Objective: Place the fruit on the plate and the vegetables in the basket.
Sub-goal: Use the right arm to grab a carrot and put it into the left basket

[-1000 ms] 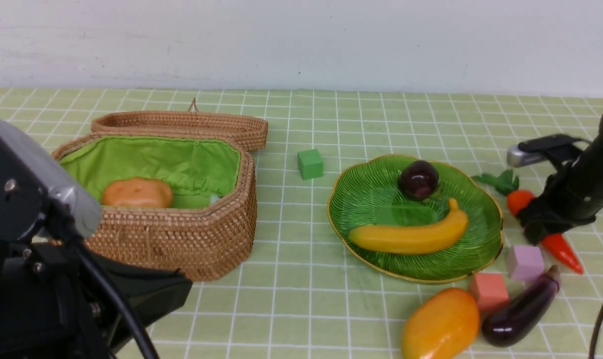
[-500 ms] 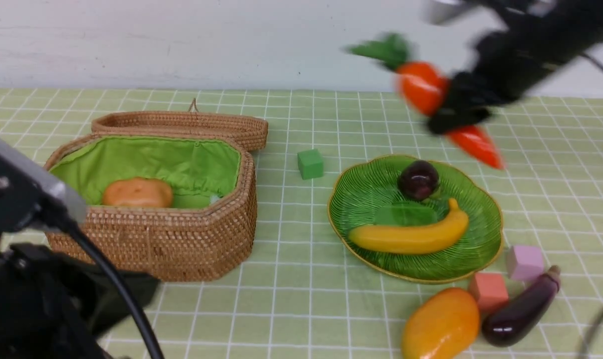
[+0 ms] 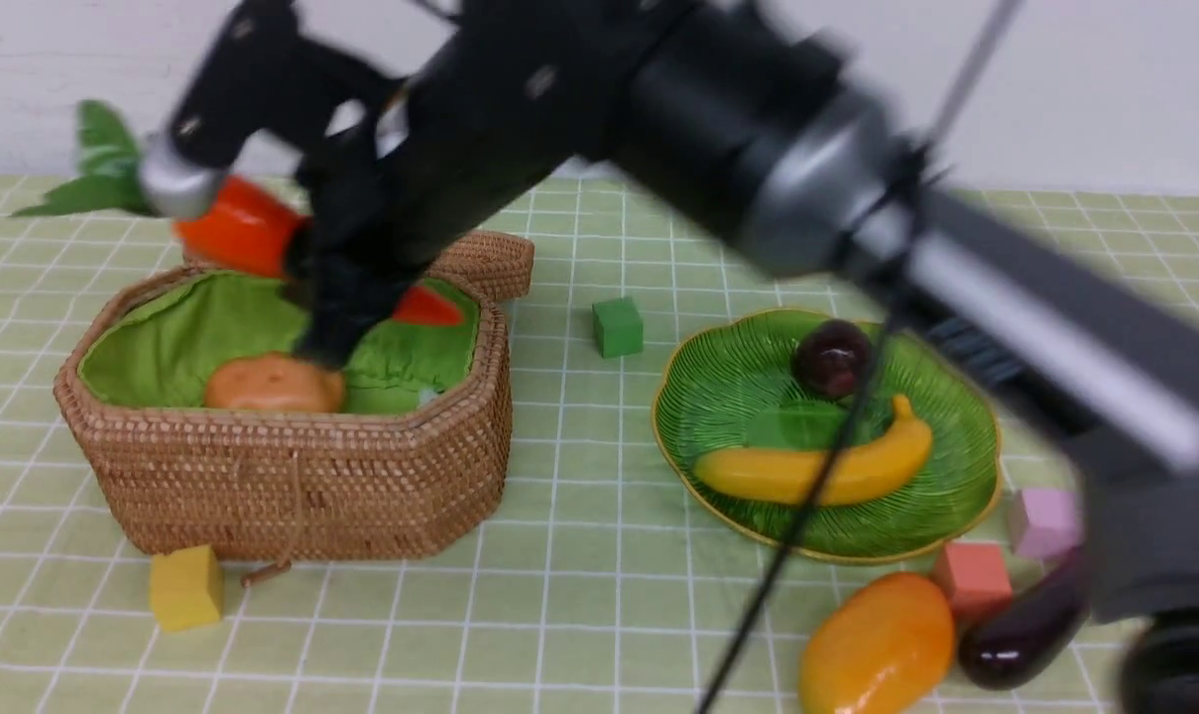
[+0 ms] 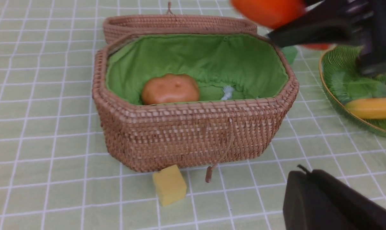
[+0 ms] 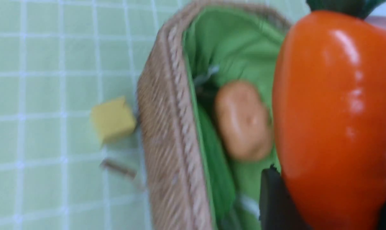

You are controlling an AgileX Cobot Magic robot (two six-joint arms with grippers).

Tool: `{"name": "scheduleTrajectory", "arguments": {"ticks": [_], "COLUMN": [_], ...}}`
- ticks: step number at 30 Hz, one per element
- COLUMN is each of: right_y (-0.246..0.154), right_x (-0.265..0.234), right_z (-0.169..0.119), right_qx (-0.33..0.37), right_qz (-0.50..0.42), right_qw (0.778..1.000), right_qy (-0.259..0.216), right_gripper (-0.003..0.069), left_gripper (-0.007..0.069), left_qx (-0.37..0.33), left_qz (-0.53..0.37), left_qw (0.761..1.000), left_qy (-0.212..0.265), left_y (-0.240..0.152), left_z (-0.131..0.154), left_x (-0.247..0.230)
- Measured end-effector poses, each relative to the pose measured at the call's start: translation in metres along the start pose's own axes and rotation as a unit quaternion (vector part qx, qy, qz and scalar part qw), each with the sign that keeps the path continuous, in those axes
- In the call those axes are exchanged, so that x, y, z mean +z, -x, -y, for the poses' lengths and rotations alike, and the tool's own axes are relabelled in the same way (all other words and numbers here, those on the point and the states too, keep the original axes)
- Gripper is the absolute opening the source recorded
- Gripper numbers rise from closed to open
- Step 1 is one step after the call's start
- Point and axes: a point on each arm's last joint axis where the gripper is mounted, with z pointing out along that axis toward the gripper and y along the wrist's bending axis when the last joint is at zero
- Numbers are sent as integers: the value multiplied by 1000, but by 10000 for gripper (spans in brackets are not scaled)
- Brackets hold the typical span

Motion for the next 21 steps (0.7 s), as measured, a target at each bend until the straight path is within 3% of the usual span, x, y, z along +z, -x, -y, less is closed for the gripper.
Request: {"name": "scheduleTrajectory", "arguments": {"ticks": [10,12,15,16,17,21], "right_y": [-22,-21,-21,-21,-21,-13], "right_x": [47,46,44,43,39,20], "right_z": [1,2,5,5,6,4], "right_qx": [-25,-24,-24,-25,-28,-53], "right_qz": [-11,-11,-19,-20,-32,-61], "right_qw": [999,999,998,998,997,994], "right_qy": [-34,-39,-57,-58,-64,-73], "right_gripper": [293,343,557,569,637,674], "left_gripper": [-13,-13,-13,-13,-13,-13], "left_qx": [7,9,10,10,9,9], "left_qz": [-8,-7,2,2,6,14], "left_qw": [1000,1000,1000,1000,1000,1000], "left_qy": [8,6,-3,-3,-8,-14], "left_y": [-4,-4,-2,-2,-2,0], "left_z": [-6,-5,-4,-4,-3,-2], "left_x": [-7,-7,-7,-7,-7,-7]}}
